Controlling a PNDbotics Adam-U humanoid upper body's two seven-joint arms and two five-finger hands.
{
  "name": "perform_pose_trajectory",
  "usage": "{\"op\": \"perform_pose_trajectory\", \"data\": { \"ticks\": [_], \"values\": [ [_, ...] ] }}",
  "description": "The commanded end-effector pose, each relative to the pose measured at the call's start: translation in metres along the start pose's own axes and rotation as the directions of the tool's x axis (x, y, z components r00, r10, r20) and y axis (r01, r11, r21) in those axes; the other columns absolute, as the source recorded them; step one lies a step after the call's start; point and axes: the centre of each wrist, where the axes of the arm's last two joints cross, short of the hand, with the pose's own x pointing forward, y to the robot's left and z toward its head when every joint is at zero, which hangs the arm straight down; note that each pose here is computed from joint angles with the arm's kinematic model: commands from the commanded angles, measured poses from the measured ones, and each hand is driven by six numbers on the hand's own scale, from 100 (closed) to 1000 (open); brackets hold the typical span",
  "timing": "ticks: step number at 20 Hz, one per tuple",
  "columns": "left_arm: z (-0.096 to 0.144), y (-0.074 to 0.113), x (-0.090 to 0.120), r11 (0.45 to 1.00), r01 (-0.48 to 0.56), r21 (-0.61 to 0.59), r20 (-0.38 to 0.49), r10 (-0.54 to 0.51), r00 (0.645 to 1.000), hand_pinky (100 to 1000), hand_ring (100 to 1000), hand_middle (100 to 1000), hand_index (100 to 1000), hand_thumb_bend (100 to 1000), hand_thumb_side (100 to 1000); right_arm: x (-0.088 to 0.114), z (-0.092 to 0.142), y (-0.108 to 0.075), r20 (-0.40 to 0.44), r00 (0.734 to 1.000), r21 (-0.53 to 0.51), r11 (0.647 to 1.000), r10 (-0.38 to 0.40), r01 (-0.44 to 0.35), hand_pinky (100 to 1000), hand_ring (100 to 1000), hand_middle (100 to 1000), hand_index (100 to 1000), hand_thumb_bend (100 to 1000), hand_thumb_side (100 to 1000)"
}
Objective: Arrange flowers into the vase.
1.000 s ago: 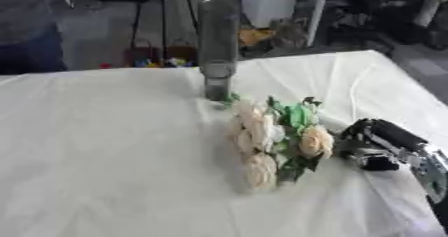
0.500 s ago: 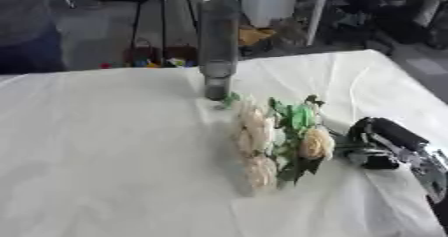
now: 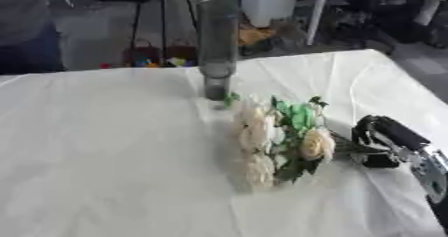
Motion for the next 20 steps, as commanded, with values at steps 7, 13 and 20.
{"op": "perform_pose_trajectory", "data": {
  "ticks": [7,13,20],
  "values": [
    [-0.006,0.003,0.006,1.000,0.007,-0.011,0.024,-0.007,1.000,599,589,682,674,691,627,-0.007,0.003,-0.008,-0.031,0.999,-0.027,0.999,0.024,-0.024,334,591,276,409,192,211],
    [-0.006,0.003,0.006,1.000,0.008,-0.013,0.023,-0.008,1.000,599,589,683,674,692,628,-0.007,0.005,-0.003,-0.042,0.999,0.009,1.000,0.018,-0.018,342,600,280,412,131,157],
    [-0.006,0.003,0.006,1.000,0.008,-0.014,0.023,-0.007,1.000,600,588,683,674,691,628,-0.008,0.007,-0.002,-0.097,0.995,-0.021,1.000,-0.013,0.011,294,573,262,403,100,125]
  ]
}}
